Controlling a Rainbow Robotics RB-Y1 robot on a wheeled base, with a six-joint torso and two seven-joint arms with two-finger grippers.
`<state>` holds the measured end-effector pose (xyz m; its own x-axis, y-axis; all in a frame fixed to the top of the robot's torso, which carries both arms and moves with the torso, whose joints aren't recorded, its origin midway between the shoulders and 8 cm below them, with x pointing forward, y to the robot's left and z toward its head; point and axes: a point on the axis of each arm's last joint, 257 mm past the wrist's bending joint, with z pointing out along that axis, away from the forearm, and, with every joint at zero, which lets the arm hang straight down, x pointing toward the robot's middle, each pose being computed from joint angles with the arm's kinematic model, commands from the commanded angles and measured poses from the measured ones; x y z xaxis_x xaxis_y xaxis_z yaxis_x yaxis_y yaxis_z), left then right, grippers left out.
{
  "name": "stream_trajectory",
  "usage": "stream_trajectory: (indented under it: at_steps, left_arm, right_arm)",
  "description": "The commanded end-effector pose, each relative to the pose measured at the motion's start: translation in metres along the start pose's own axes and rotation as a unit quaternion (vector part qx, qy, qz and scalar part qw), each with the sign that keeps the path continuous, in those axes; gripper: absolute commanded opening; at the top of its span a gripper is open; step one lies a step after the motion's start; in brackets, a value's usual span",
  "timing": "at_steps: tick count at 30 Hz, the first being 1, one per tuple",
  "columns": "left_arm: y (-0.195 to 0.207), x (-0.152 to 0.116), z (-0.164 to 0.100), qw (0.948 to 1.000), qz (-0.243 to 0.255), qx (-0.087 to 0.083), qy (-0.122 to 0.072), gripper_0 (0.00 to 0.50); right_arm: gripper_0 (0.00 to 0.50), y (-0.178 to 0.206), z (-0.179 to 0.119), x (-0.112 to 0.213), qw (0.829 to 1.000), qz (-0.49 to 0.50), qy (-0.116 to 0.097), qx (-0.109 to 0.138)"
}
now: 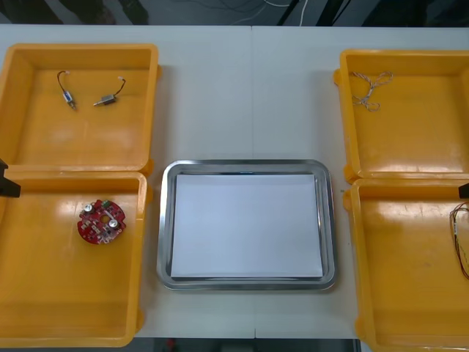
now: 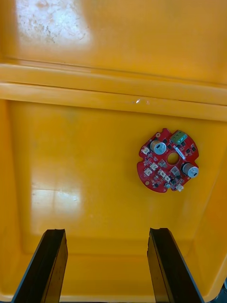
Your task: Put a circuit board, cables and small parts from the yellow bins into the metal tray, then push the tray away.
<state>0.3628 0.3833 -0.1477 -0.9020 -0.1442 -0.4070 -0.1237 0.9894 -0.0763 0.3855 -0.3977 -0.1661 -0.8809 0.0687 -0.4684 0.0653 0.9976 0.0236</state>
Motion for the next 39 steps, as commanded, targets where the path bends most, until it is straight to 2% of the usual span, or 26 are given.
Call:
stream_trajectory:
  at_steps: [1, 5, 13, 17, 22, 28, 33, 35, 39]
  left_arm:
    - [0.008, 0.001, -0.006, 0.9991, 0.039, -0.016, 0.000, 0.500]
    - [0.007, 0.001, -0.007, 0.9990, 0.043, -0.014, 0.001, 0.500]
    - [0.005, 0.000, -0.007, 0.9984, 0.056, -0.010, 0.000, 0.500]
    - [0.005, -0.003, -0.007, 0.9955, 0.094, -0.010, -0.006, 0.500]
    - [0.000, -0.002, -0.006, 0.9936, 0.113, -0.006, -0.005, 0.500]
    - [-0.004, -0.003, -0.002, 0.9848, 0.173, -0.013, -0.007, 0.500]
    - [-0.012, -0.005, 0.003, 0.9766, 0.214, -0.004, -0.014, 0.500]
    - [-0.017, -0.007, 0.005, 0.9732, 0.229, 0.000, -0.017, 0.500]
    - [-0.031, -0.010, 0.013, 0.9666, 0.254, 0.016, -0.031, 0.500]
  right_arm:
    - [0.500, -0.011, -0.006, 0.002, 1.000, 0.003, 0.003, 0.016]
    - [0.500, -0.020, -0.015, -0.010, 0.999, -0.003, -0.010, 0.032]
    - [0.500, -0.023, -0.011, -0.008, 0.999, -0.005, -0.002, 0.047]
    - [0.500, -0.025, -0.008, -0.003, 0.999, -0.006, 0.005, 0.047]
    - [0.500, -0.030, -0.005, 0.009, 0.999, -0.005, 0.017, 0.047]
    - [0.500, -0.036, -0.004, 0.018, 0.999, -0.004, 0.024, 0.044]
    - [0.500, -0.046, -0.005, 0.031, 0.999, 0.001, 0.032, 0.041]
    - [0.500, -0.046, -0.005, 0.039, 0.999, 0.002, 0.039, 0.032]
    - [0.500, -0.045, -0.003, 0.045, 1.000, 0.005, 0.026, 0.004]
